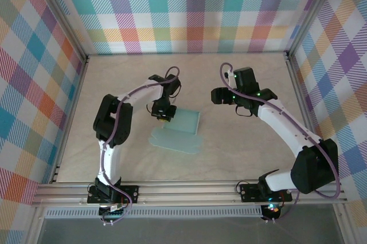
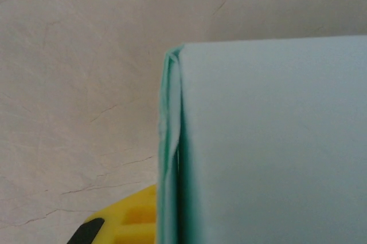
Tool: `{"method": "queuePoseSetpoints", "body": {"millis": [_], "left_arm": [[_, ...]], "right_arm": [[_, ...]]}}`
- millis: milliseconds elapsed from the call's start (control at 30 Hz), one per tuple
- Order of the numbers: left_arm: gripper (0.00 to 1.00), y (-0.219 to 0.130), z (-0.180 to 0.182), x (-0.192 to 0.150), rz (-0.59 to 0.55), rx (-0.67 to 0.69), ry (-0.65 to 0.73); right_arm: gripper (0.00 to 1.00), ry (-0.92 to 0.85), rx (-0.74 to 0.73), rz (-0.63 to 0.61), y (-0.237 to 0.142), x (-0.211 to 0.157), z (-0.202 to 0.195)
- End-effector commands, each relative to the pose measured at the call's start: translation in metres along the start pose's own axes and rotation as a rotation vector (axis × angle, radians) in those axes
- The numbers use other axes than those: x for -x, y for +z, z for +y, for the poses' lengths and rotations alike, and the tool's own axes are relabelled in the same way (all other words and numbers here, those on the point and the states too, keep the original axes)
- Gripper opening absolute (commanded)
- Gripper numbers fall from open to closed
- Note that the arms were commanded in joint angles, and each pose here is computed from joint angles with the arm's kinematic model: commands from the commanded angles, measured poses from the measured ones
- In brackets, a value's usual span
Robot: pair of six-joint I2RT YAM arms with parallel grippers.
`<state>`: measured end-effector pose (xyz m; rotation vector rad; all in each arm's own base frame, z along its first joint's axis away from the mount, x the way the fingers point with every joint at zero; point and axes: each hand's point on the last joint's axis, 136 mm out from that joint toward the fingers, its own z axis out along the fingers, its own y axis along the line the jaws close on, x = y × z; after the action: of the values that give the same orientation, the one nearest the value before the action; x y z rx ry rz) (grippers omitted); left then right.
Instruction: Fold the paper box
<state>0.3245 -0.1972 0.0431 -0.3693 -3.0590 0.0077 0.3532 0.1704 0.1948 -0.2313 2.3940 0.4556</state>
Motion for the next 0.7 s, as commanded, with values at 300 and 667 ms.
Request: {"method": "queuePoseSetpoints", "body": {"millis": [300, 667], "left_arm": [[0.25, -0.015, 0.009, -0.008, 0.108, 0.074, 0.04], [0.76, -0.072, 0.004, 0.024, -0.168, 0.013, -0.024]], "right_arm": [[0.79, 0.007, 0.014, 0.016, 0.009, -0.006, -0.004], [0.81, -0.084, 0.105, 0.057, 0.025, -0.008, 0.008]]}}
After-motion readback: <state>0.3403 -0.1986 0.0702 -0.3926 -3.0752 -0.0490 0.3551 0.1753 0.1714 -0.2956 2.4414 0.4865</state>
